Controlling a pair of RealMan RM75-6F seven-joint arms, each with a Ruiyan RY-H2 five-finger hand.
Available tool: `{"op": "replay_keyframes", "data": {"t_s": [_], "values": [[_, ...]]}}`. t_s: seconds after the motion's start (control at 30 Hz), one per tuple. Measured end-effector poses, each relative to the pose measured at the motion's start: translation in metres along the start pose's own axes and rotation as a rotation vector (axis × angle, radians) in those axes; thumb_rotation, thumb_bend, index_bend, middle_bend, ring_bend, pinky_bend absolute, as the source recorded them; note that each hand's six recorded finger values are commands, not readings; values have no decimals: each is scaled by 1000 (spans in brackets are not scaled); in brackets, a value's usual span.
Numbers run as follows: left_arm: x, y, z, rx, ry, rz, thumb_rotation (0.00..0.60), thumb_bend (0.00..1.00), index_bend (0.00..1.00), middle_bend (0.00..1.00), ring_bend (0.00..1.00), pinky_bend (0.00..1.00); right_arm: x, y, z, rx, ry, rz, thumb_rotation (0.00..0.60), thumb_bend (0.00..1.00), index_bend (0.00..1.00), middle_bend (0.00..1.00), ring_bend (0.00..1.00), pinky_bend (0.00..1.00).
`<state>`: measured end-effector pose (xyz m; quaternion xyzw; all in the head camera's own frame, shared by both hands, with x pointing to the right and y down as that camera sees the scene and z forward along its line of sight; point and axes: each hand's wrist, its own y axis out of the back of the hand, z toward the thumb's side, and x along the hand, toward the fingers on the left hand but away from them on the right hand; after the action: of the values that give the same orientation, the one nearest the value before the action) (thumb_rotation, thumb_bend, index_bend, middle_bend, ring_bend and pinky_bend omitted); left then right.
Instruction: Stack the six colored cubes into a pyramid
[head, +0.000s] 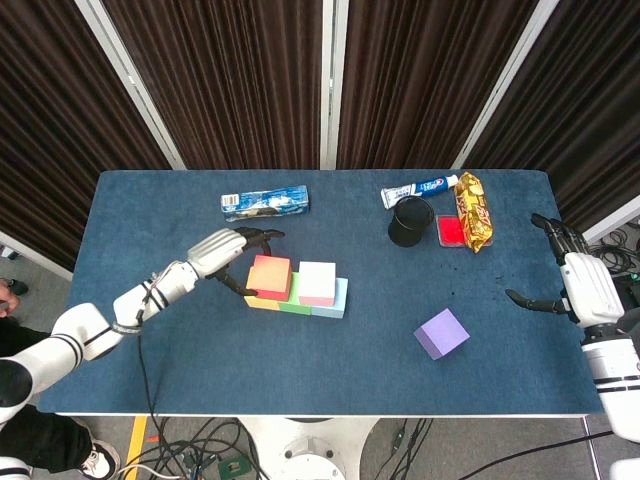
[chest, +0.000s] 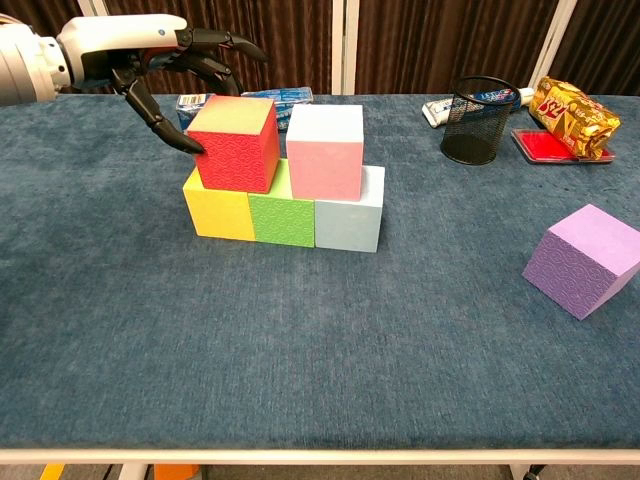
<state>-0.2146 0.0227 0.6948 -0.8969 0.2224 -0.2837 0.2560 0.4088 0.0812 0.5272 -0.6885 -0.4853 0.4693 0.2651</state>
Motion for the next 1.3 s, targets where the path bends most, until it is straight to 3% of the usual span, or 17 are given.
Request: {"op": "replay_keyframes", "data": {"t_s": [0.47,0.83,1.3], "values": [[-2,-1,-4,-4,4,-4,600,205,111,444,163,217,-2,-2,-1,2,-4,8,600,59,0,89,0,0],[-3,-1,-4,-14,0,-2,600,166,111,256,118,211,-3,-3,0,6,-2,11,600,60,0,89,0,0],[-4,-1,-4,-17,2,-11,600,160,111,219,104,210,-4,-4,-1,5,-3,12,600,60,0,89,0,0]]}}
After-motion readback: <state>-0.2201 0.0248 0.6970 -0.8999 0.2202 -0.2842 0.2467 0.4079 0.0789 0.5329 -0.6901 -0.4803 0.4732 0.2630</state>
